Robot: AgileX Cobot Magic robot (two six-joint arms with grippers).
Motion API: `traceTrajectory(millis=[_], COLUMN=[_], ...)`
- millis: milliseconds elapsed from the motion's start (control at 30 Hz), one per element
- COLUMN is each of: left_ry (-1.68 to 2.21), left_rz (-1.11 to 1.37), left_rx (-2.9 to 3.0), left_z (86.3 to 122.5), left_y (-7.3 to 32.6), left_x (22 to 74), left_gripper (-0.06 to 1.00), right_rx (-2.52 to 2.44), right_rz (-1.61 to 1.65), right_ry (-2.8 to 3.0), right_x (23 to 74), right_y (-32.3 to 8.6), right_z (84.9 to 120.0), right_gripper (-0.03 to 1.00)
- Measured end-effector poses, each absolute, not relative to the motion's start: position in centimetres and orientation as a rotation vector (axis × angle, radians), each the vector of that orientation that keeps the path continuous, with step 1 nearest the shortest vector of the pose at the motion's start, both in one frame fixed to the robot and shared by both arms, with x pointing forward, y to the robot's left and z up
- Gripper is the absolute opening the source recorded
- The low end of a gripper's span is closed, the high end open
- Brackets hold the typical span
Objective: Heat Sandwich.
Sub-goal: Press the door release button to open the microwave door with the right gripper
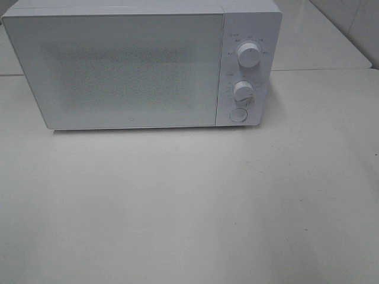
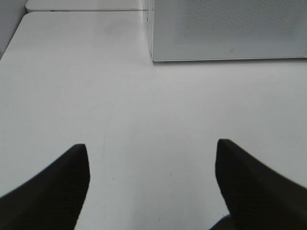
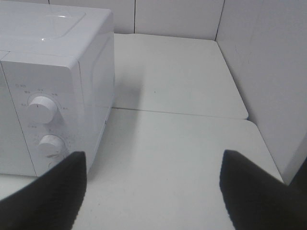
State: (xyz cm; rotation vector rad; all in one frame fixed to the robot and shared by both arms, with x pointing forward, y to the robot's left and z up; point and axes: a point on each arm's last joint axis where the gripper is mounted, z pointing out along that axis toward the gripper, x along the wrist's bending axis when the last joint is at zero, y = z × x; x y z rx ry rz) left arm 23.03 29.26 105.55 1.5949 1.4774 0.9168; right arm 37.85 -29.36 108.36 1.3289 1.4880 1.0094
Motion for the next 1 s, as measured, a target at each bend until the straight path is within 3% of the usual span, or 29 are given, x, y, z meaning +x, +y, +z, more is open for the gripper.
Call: traceTrajectory(millis=[433, 567, 633, 667, 733, 767, 800, 1000], left_ry=[1.477, 1.477, 1.477, 1.477, 1.477, 1.477, 1.477, 1.477], left_rz=[0.917, 0.917, 0.917, 0.917, 0.917, 0.917, 0.917, 0.917], left_rx=[1.595, 1.595, 1.595, 1.595, 1.595, 1.595, 1.595, 1.595], left_z=[105.6, 105.6, 105.6, 105.6, 105.6, 105.6, 105.6, 105.6], left_y=[29.3, 29.3, 29.3, 29.3, 29.3, 29.3, 29.3, 29.3], left_x=[23.0, 23.0, 23.0, 23.0, 23.0, 23.0, 23.0, 23.0], left_gripper=[0.69, 0.69, 0.69, 0.69, 0.69, 0.69, 0.69, 0.69], right_rx=[1.228, 1.281, 1.349, 1.349, 1.4, 1.427, 1.436, 1.424], right_rz=[1.149, 1.22, 1.275, 1.275, 1.293, 1.295, 1.295, 1.339], right_ry=[1.459, 1.428, 1.408, 1.408, 1.412, 1.435, 1.446, 1.505], right_x=[43.5, 44.8, 45.6, 45.6, 46.0, 46.4, 46.5, 47.0], right_y=[-28.2, -28.0, -27.8, -27.8, -27.7, -27.5, -27.5, -26.4], right_z=[105.2, 104.3, 103.6, 103.6, 103.0, 102.3, 102.0, 101.2], right_gripper=[0.69, 0.58, 0.42, 0.42, 0.29, 0.13, 0.08, 0.02])
